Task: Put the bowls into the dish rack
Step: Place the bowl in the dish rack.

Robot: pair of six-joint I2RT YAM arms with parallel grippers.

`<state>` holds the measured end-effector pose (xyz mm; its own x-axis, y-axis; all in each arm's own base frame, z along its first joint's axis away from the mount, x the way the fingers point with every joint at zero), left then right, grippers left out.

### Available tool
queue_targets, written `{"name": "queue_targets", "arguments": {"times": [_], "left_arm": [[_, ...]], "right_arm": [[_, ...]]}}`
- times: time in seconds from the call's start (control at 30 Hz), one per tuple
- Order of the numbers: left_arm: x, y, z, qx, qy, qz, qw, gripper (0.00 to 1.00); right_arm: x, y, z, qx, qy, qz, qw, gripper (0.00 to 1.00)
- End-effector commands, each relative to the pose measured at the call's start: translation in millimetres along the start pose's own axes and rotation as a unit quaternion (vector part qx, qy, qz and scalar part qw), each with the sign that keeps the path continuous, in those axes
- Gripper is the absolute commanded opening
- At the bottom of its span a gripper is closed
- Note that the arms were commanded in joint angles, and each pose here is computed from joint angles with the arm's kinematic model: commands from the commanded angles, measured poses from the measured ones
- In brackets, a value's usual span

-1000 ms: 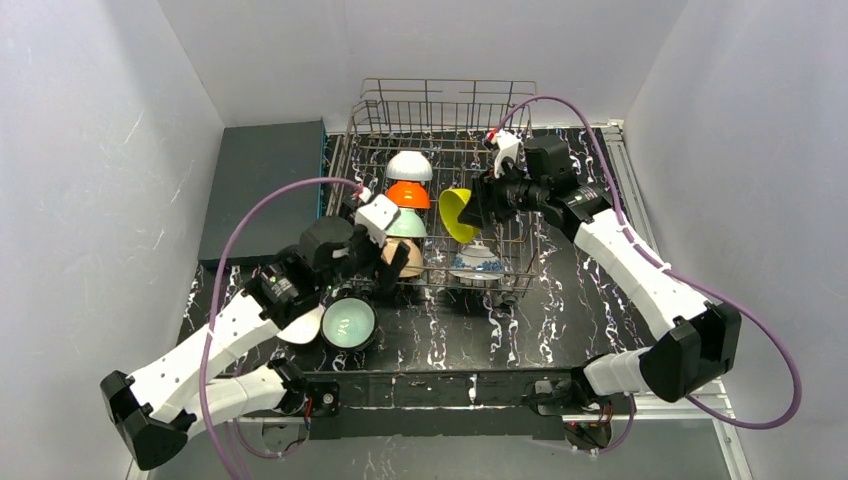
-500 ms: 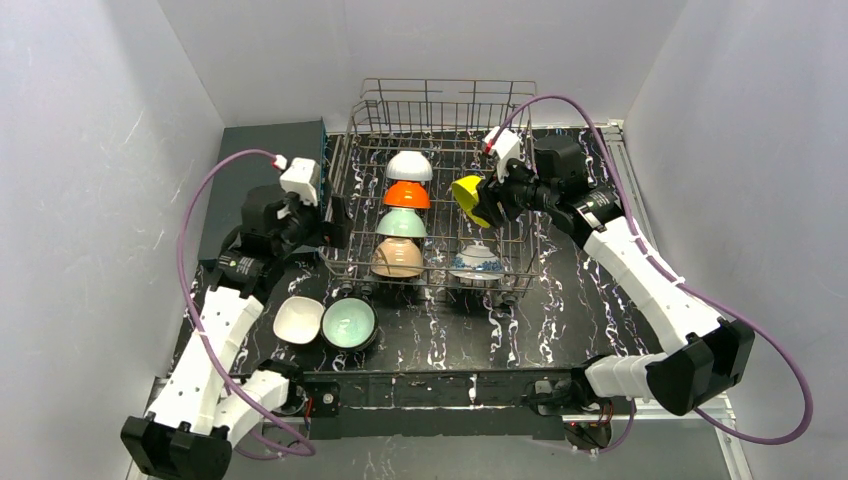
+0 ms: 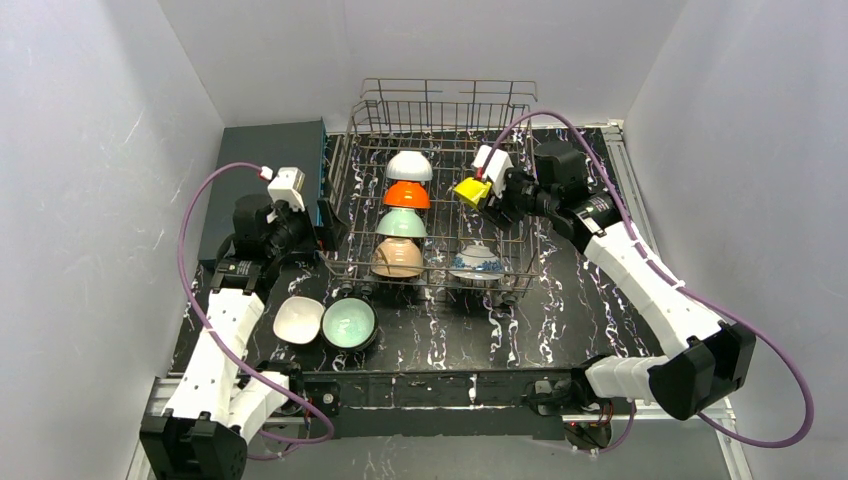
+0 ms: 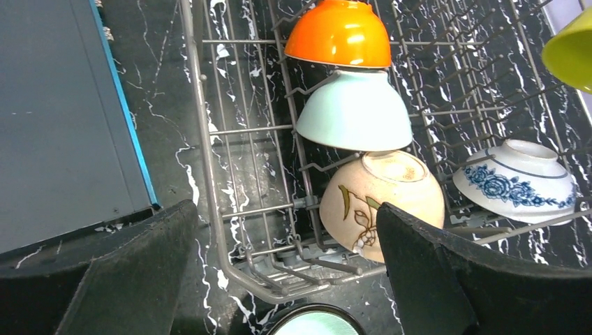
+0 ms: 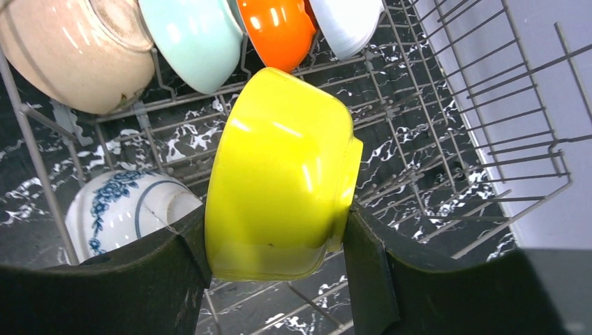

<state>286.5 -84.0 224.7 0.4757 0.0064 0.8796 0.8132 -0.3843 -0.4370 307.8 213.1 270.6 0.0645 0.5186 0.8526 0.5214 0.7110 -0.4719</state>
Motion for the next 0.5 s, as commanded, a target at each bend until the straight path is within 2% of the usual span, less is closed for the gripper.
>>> {"name": "queue_targets", "arguments": {"times": [0.0,0.27,0.47], "left_arm": [[14,-4,-14,-0.047,-0.005,-0.041,0.998,0.98],[10,-9,-17,-0.049,-0.006,-0.061,0.997,0.98],[6,-14,-23,-0.063,-0.006,-0.081,0.995,0.98]], "right_arm": [[13,-8,-10,-0.006,-0.079,-0.02,0.997,0.01],[1,-2,-2,0.043,-0.127,0.008,0.991,0.01],[-3,10,4,0.076,-0.121,0.011,0.99,0.01]]}}
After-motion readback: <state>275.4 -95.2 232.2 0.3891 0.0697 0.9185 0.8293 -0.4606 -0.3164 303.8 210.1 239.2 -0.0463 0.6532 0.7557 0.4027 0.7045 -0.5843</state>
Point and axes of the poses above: each gripper's point midway between its finger pads, its own y axis out along the fingers, its own z axis along the line the jaws close on, x = y × z, the point moved 1 cm from there along -y, back along the fingers, and after that the axes turned 7 degrees about y, right-handed, at the moved point
